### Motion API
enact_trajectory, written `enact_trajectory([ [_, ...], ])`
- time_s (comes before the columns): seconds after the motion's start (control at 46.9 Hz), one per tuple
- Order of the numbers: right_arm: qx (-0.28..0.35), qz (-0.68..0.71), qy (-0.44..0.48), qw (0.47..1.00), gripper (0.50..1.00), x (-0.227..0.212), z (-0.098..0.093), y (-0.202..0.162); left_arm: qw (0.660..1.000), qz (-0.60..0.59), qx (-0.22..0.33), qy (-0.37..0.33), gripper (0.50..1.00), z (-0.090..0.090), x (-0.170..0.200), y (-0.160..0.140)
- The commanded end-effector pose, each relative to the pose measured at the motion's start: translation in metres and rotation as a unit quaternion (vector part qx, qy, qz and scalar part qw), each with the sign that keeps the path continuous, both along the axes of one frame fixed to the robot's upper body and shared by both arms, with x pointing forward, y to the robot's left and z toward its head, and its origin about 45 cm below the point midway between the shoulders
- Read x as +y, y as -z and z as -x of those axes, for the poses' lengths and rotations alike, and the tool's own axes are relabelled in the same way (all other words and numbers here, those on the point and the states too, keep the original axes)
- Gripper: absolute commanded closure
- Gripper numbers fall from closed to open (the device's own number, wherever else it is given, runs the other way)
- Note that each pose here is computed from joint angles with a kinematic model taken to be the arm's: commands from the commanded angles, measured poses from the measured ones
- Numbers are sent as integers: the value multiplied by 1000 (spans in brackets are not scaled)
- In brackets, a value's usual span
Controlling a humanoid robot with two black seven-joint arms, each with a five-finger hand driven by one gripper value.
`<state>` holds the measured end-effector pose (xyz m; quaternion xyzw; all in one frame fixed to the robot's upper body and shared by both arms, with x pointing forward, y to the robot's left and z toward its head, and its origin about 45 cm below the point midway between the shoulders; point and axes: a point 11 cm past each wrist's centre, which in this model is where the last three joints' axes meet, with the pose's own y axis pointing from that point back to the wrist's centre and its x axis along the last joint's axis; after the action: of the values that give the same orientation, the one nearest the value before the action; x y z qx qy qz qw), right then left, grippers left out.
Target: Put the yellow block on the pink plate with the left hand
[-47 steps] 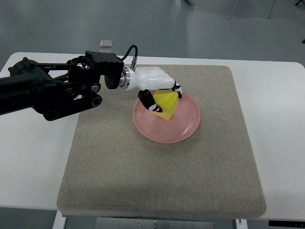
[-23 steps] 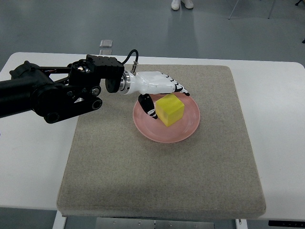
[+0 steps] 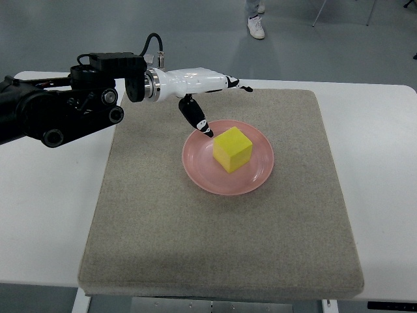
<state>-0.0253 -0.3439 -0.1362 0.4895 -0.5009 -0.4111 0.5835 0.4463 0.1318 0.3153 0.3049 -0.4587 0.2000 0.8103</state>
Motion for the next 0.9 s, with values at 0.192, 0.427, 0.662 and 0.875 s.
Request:
enact_trajectory([
  [0.192, 0, 0, 0, 1000, 576, 0, 0, 0, 979, 144, 107, -94, 506, -13, 53, -26],
  [0.427, 0, 0, 0, 1000, 576, 0, 0, 0, 922, 261, 248, -145, 506, -28, 103, -30],
  [0.662, 0, 0, 0, 1000, 576, 0, 0, 0, 845, 383, 323, -185, 506, -35, 157, -17],
  [0.875, 0, 0, 0, 1000, 576, 0, 0, 0, 837, 395, 324, -196, 506, -35, 165, -11],
])
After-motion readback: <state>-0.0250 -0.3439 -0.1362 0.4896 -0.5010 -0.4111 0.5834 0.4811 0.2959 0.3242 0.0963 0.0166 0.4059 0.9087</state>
